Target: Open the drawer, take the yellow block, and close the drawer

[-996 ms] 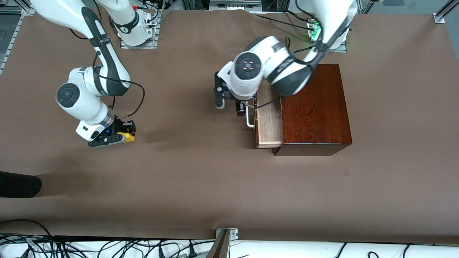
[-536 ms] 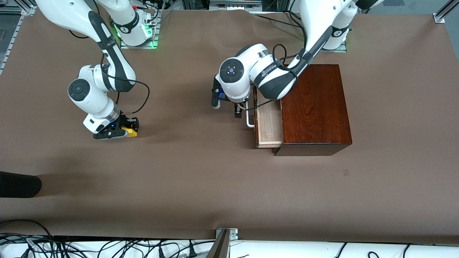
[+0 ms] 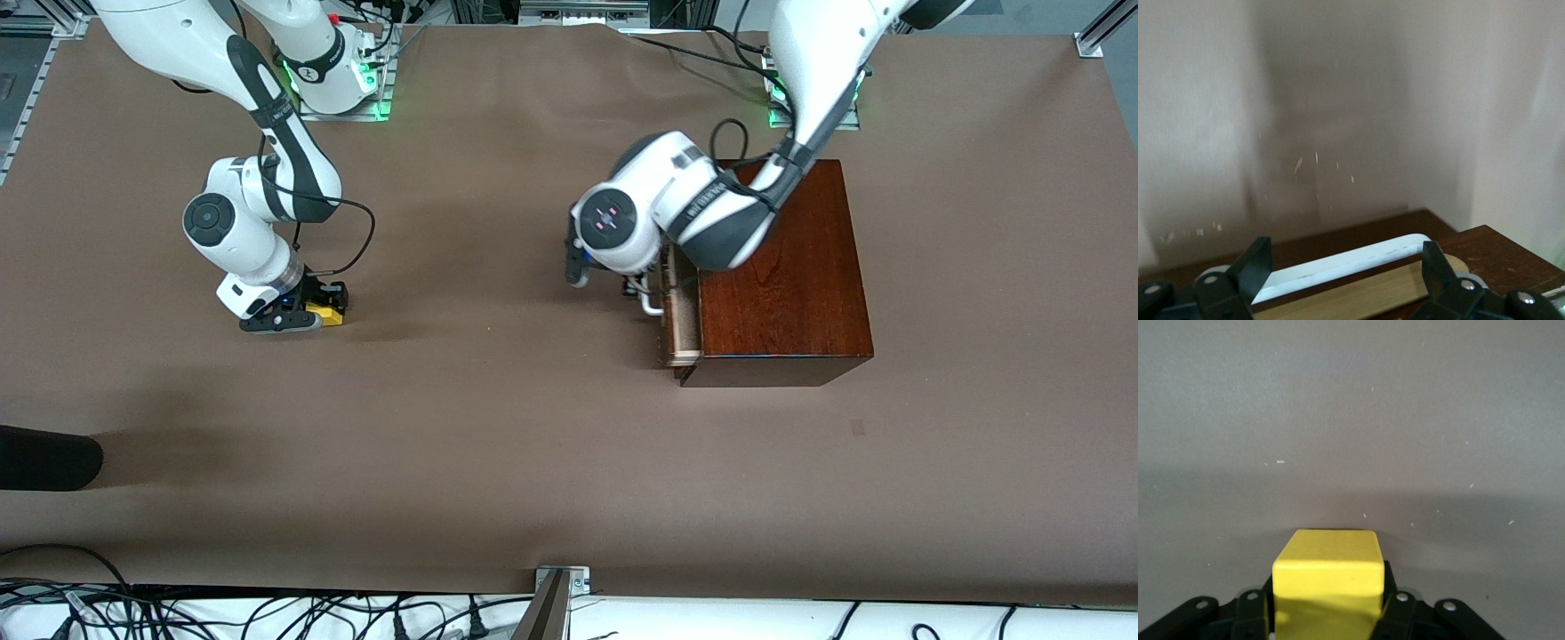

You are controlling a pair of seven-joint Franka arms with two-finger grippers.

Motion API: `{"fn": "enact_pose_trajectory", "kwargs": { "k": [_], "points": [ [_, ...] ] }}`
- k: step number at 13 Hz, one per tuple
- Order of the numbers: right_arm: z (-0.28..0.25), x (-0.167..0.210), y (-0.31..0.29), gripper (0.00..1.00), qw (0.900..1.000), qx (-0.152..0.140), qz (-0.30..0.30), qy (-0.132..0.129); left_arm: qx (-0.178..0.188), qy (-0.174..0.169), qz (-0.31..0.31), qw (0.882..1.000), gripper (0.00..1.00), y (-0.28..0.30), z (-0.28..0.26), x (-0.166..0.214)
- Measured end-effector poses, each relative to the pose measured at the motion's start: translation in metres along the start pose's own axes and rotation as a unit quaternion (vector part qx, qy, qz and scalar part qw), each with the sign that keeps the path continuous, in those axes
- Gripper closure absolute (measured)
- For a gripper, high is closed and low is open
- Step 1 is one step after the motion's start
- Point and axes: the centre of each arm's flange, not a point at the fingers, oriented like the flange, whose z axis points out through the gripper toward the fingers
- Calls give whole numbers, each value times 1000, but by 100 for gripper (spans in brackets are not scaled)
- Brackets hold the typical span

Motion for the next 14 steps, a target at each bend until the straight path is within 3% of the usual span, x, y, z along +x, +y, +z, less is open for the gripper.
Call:
{"fn": "enact_pose_trajectory", "kwargs": {
  "k": [5, 6, 10, 12, 14],
  "points": [
    [4, -4, 0, 44, 1000, 0, 0, -5, -16, -10, -9, 1000, 0, -9, 3, -21],
    [5, -4, 0, 41, 1000, 0, -3, -5, -11, -14, -6, 1000, 0, -8, 2, -20],
    [-10, 6, 2, 0, 999, 0, -32, 11, 24, -6, -23, 999, 0, -3, -34, -26],
    [-45, 22, 1, 0, 999, 5, -33, 10, 57, 12, -54, 997, 0, 3, -76, -39],
    [-106, 50, -2, 0, 999, 14, -36, -7, 88, 30, -91, 991, 0, 4, -117, -67]
  ]
}}
